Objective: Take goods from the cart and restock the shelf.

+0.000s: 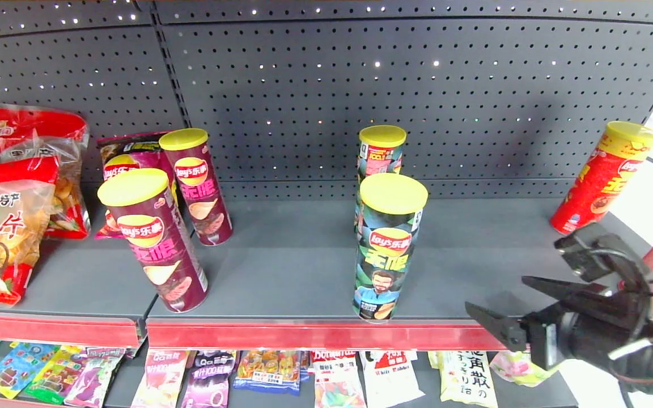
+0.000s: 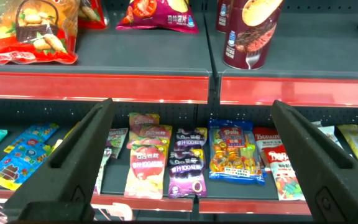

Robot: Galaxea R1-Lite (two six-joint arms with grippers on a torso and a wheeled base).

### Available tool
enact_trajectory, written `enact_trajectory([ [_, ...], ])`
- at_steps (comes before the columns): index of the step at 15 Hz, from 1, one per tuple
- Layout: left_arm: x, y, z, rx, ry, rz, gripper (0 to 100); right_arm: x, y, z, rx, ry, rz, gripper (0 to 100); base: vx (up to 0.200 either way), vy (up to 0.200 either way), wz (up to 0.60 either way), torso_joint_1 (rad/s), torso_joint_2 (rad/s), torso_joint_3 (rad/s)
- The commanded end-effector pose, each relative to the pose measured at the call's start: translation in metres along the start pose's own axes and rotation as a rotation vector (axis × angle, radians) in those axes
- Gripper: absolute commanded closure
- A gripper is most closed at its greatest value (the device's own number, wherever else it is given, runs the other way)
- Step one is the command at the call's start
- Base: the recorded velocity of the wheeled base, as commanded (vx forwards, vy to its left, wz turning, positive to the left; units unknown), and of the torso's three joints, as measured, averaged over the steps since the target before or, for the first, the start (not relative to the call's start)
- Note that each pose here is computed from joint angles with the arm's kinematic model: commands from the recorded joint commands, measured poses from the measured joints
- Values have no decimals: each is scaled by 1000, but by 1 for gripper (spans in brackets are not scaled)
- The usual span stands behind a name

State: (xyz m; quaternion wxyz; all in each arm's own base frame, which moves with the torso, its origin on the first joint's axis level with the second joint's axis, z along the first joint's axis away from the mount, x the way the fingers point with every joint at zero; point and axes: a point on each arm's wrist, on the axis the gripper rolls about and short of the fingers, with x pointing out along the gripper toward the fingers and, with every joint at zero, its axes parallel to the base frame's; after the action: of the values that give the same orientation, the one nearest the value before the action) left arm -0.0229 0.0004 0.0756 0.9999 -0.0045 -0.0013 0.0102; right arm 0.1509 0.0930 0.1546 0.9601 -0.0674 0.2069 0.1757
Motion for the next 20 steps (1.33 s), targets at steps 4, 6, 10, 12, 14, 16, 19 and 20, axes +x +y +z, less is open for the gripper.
enact_trajectory([
  [4, 0, 0, 0, 0, 1, 0, 0, -104, -36, -56, 2, -118, -100, 0, 0, 0, 0, 0, 0, 0],
  [6, 0, 0, 0, 0, 1, 1, 0, -131, -34, -79, -36, -188, -158, 0, 0, 0, 0, 0, 0, 0],
  [10, 0, 0, 0, 0, 1, 1, 0, -173, -33, -106, -28, -361, -293, 0, 0, 0, 0, 0, 0, 0],
  [12, 0, 0, 0, 0, 1, 0, 0, -175, -32, -117, -27, -394, -293, 0, 0, 0, 0, 0, 0, 0],
  [14, 0, 0, 0, 0, 1, 1, 0, -175, -31, -133, -20, -436, -309, 0, 0, 0, 0, 0, 0, 0],
  [16, 0, 0, 0, 0, -1, 1, 0, -171, -31, -137, -28, -417, -283, 0, 0, 0, 0, 0, 0, 0],
  [19, 0, 0, 0, 0, 1, 1, 0, -165, -31, -143, -31, -390, -270, 0, 0, 0, 0, 0, 0, 0],
  [20, 0, 0, 0, 0, -1, 1, 0, -164, -30, -143, -31, -387, -266, 0, 0, 0, 0, 0, 0, 0],
])
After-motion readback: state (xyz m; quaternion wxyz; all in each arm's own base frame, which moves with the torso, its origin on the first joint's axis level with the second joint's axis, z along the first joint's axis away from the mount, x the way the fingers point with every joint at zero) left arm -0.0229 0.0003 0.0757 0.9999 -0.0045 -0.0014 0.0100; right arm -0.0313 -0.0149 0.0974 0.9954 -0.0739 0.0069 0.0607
